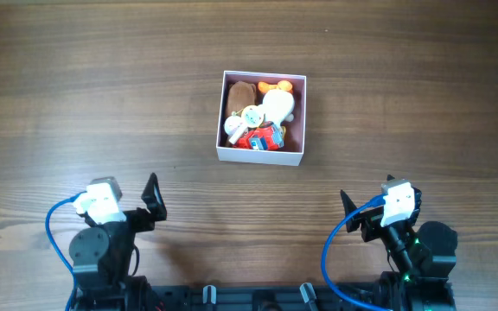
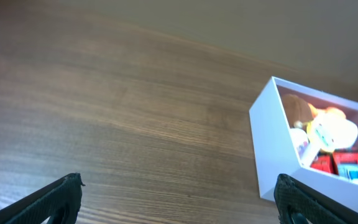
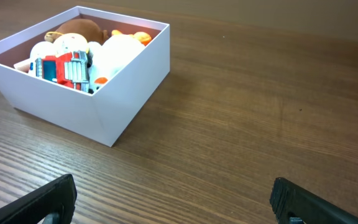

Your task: Pack container

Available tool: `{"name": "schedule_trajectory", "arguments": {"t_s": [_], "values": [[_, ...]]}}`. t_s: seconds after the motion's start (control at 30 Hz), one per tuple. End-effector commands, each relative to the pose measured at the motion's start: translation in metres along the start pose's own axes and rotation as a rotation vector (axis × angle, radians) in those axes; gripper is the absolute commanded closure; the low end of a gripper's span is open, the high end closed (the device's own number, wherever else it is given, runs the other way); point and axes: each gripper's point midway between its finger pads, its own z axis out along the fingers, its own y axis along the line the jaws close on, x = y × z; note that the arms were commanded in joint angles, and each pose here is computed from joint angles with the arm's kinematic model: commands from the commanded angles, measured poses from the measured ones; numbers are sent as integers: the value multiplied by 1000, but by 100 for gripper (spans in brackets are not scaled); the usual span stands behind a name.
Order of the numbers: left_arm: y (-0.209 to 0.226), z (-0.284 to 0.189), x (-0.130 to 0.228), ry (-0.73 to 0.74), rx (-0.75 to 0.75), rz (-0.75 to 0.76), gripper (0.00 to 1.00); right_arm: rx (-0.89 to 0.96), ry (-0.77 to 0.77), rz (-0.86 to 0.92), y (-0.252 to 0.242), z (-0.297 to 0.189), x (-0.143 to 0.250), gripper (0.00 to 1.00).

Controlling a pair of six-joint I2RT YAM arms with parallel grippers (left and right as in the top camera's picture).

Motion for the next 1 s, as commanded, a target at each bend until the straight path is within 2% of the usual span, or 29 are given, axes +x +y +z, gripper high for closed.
{"name": "schedule_trajectory", "arguments": {"t_s": [0.0, 0.47, 0.97], "values": [[-6, -1, 6, -20, 43, 89, 0, 17, 2, -9, -3, 1, 2, 0], [1, 11, 33, 35, 29, 86, 0, 17, 2, -9, -3, 0, 2, 1], [1, 11, 33, 36, 29, 85, 0, 17, 2, -9, -3, 1, 2, 0]]}}
